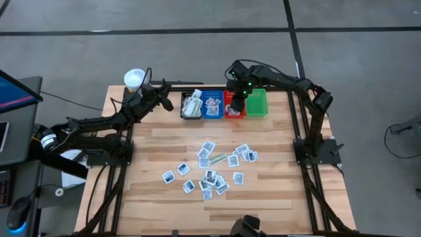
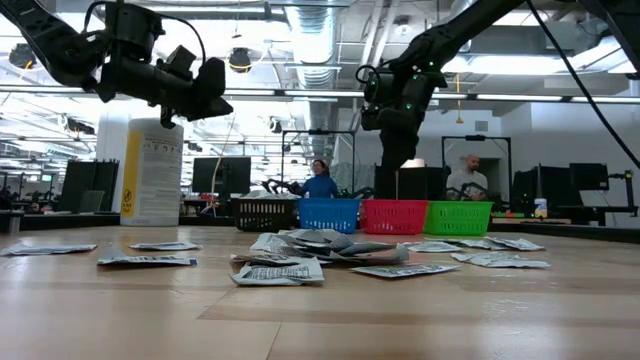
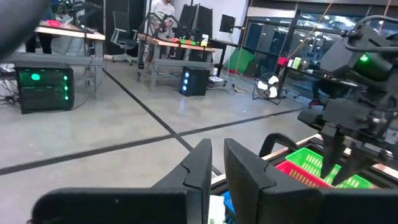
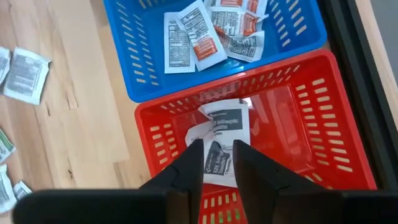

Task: Pick & Place First Aid Supplies
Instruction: Put the orange ointment pack in the blue bin

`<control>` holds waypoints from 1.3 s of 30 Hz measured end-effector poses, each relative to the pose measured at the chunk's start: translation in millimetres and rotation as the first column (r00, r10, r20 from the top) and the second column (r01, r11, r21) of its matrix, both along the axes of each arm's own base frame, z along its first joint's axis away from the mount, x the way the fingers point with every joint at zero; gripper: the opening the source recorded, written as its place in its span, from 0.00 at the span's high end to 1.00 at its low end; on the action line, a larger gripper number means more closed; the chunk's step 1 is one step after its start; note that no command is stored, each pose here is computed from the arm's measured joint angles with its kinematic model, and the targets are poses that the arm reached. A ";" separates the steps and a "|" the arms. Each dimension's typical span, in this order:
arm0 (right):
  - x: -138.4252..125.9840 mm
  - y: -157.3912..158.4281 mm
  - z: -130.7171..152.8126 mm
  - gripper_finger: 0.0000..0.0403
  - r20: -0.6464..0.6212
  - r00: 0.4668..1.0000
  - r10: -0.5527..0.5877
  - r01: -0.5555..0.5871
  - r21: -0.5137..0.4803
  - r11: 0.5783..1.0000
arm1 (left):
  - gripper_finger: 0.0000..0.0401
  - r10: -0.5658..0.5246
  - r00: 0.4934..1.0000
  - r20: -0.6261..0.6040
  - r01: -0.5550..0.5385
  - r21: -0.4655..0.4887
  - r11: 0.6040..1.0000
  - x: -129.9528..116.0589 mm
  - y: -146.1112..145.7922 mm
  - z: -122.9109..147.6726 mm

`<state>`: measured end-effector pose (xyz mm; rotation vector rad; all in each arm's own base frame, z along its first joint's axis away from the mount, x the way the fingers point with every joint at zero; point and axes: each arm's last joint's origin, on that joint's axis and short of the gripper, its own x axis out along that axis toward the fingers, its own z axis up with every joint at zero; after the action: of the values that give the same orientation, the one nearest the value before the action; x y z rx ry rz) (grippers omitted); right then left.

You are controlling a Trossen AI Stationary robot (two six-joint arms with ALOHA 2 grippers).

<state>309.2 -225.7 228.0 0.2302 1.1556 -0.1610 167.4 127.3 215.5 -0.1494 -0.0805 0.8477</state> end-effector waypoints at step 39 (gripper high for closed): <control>6.2 148.6 -6.4 0.84 -0.211 0.966 0.149 -0.119 0.149 0.982 | 0.89 -0.706 0.701 0.102 0.708 -0.218 0.672 24.0 -45.0 -9.9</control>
<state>315.4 -77.1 221.7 0.2572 1.4024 0.0128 191.4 82.3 205.6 -0.3889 0.0763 0.0583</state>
